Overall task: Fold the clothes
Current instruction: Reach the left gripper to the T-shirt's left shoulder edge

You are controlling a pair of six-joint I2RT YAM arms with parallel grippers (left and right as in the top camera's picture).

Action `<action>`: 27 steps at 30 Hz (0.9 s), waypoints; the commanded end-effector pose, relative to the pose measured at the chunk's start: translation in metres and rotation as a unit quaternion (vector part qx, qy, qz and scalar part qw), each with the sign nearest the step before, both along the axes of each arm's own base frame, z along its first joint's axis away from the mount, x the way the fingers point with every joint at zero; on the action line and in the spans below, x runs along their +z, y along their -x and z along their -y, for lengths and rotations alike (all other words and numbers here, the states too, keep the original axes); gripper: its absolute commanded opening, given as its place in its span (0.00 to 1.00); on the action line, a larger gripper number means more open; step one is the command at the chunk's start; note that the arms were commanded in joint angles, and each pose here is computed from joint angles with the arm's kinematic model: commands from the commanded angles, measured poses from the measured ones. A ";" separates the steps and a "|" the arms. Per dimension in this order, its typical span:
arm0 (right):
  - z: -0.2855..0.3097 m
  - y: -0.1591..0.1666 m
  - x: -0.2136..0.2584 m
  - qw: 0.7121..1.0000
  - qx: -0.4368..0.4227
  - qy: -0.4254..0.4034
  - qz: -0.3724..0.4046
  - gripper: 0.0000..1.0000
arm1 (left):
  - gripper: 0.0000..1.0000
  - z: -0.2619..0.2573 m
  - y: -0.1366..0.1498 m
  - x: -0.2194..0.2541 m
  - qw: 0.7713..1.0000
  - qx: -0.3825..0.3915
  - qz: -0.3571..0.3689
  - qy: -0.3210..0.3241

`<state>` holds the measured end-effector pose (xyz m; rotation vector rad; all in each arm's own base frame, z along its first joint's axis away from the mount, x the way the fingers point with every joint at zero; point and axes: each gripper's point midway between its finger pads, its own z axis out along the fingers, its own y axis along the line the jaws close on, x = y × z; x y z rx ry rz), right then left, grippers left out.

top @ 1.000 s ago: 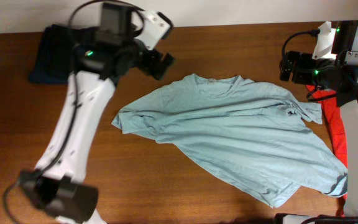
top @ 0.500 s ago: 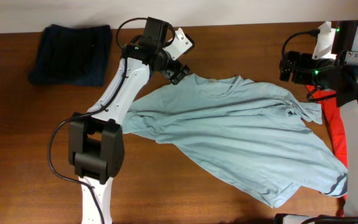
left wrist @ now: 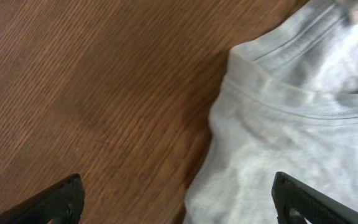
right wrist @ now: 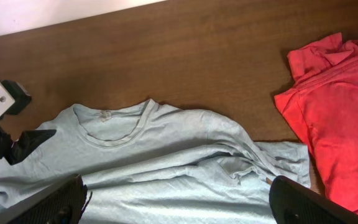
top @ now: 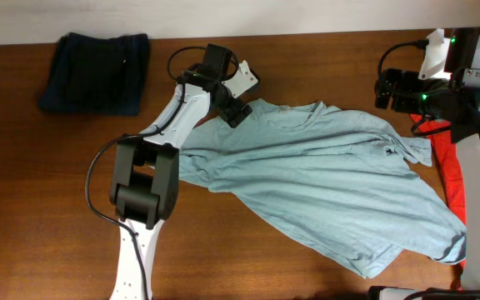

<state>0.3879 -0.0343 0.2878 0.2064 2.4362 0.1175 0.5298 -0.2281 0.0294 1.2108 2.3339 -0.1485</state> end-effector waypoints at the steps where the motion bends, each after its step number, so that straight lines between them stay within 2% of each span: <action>1: 0.002 0.000 0.002 1.000 -0.002 0.001 0.002 0.98 | 0.95 -0.007 -0.006 -0.013 1.000 0.004 0.003 -0.022; 3: 0.002 0.000 0.002 1.000 -0.002 0.001 0.002 0.99 | 0.89 -0.008 -0.004 -0.016 1.000 0.004 -0.002 -0.025; 8: 0.002 0.000 0.002 1.000 -0.002 0.001 0.002 0.98 | 0.66 -0.009 0.000 -0.018 1.000 0.004 -0.010 -0.027; 10: 0.002 0.000 0.002 1.000 -0.002 0.001 0.002 0.98 | 0.59 -0.010 0.002 -0.019 0.999 0.004 -0.015 -0.029; 17: 0.002 0.000 0.002 1.000 -0.003 0.001 0.002 0.98 | 0.55 -0.012 0.006 -0.022 0.999 0.003 -0.025 -0.033; 20: 0.002 0.000 0.002 1.000 -0.002 0.001 0.002 0.98 | 0.33 -0.012 0.008 -0.022 0.999 0.003 -0.028 -0.034; 21: 0.002 0.000 0.002 1.000 -0.003 0.001 0.002 0.98 | 0.17 -0.012 0.008 -0.022 0.999 0.003 -0.028 -0.034; 25: 0.002 0.000 0.002 1.000 -0.003 0.001 0.002 0.99 | 0.04 -0.012 0.008 -0.022 0.999 0.003 -0.028 -0.034; 27: 0.002 0.000 0.002 1.000 -0.002 0.001 0.002 0.98 | 0.01 -0.012 0.008 -0.022 0.999 0.003 -0.028 -0.034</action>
